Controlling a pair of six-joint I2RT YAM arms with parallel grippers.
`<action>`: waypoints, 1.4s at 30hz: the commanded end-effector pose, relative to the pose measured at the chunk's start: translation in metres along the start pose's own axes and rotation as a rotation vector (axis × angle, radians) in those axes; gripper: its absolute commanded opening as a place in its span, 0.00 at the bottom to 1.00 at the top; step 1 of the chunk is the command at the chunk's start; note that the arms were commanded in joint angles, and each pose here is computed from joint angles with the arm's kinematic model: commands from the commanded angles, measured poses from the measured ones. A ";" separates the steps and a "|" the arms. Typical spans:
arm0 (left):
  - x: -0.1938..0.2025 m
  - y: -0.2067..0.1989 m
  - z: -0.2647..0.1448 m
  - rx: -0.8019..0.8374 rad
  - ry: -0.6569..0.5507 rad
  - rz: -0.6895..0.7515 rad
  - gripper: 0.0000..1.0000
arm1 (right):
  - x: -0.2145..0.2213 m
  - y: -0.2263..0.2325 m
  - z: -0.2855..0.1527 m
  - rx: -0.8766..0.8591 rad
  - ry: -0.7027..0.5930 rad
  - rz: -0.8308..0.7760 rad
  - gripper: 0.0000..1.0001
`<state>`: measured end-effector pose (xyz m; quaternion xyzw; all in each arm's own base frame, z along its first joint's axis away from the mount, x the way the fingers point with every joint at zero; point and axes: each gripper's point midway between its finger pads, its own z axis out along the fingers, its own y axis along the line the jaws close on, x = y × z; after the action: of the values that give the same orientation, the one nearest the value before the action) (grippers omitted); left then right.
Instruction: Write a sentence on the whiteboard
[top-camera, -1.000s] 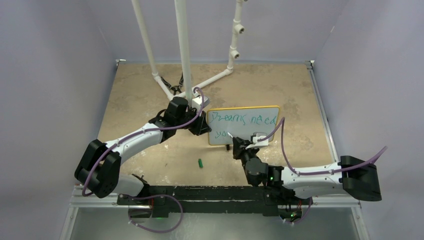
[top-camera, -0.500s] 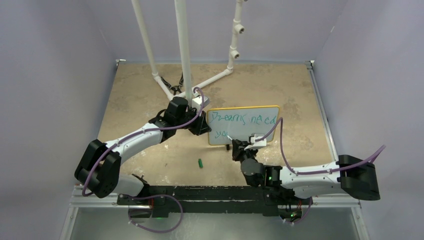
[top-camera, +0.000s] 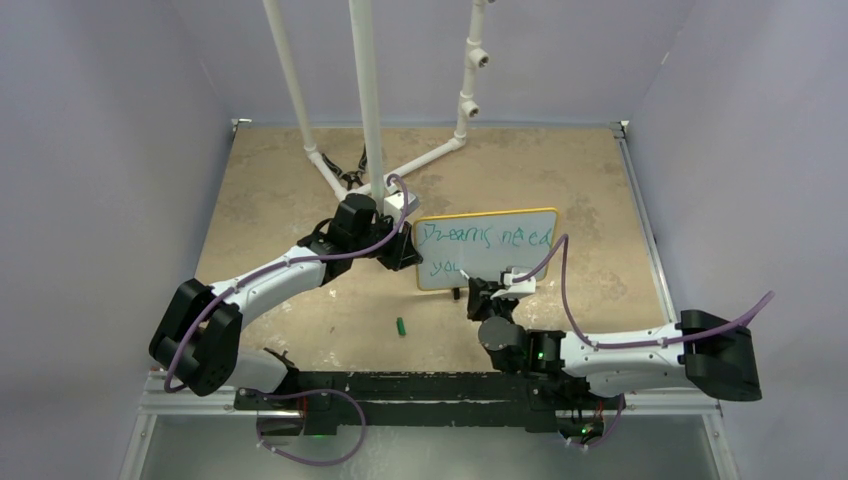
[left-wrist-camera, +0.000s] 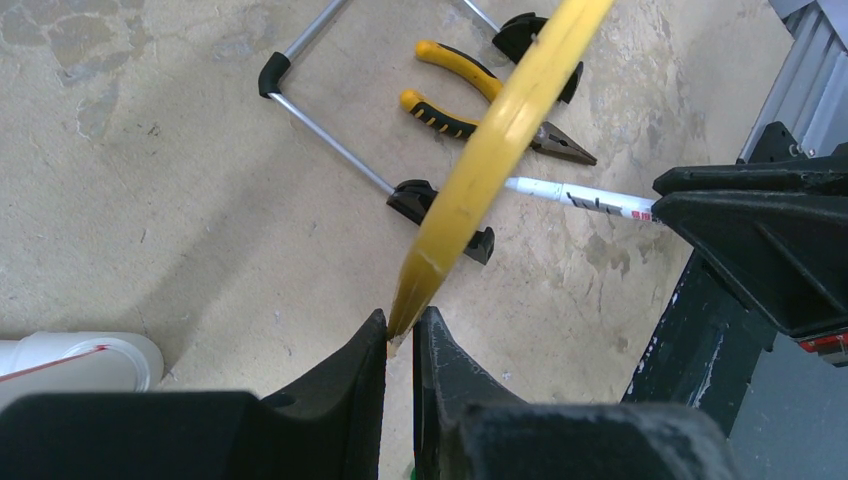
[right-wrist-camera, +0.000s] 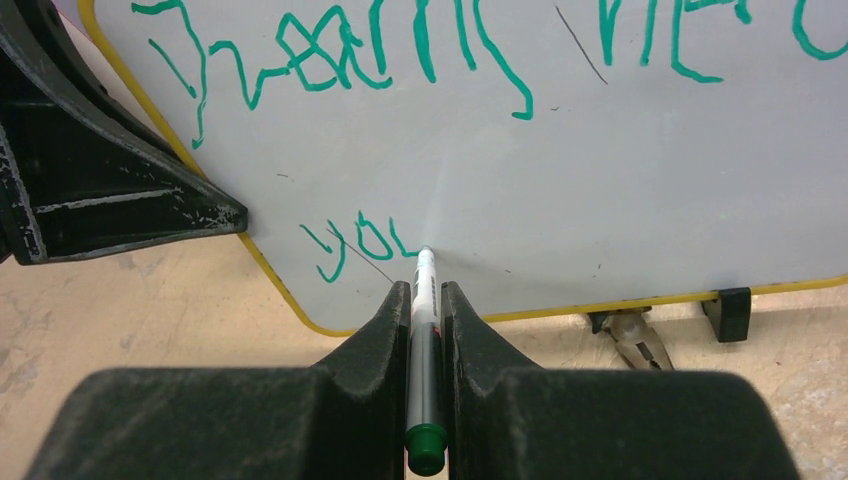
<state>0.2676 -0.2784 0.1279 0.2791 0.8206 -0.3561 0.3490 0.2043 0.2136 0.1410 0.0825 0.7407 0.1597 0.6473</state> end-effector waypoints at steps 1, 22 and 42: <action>-0.024 -0.007 -0.001 0.017 -0.054 0.031 0.00 | -0.026 -0.005 0.003 0.073 -0.075 0.041 0.00; -0.024 -0.007 -0.001 0.018 -0.056 0.033 0.00 | -0.021 -0.003 0.003 0.060 -0.059 0.035 0.00; -0.025 -0.007 -0.001 0.015 -0.058 0.037 0.00 | -0.017 -0.017 0.001 0.128 -0.052 0.059 0.00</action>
<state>0.2679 -0.2782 0.1280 0.2788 0.8211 -0.3552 0.3492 0.2046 0.2030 0.1346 0.1092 0.7486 0.1356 0.6398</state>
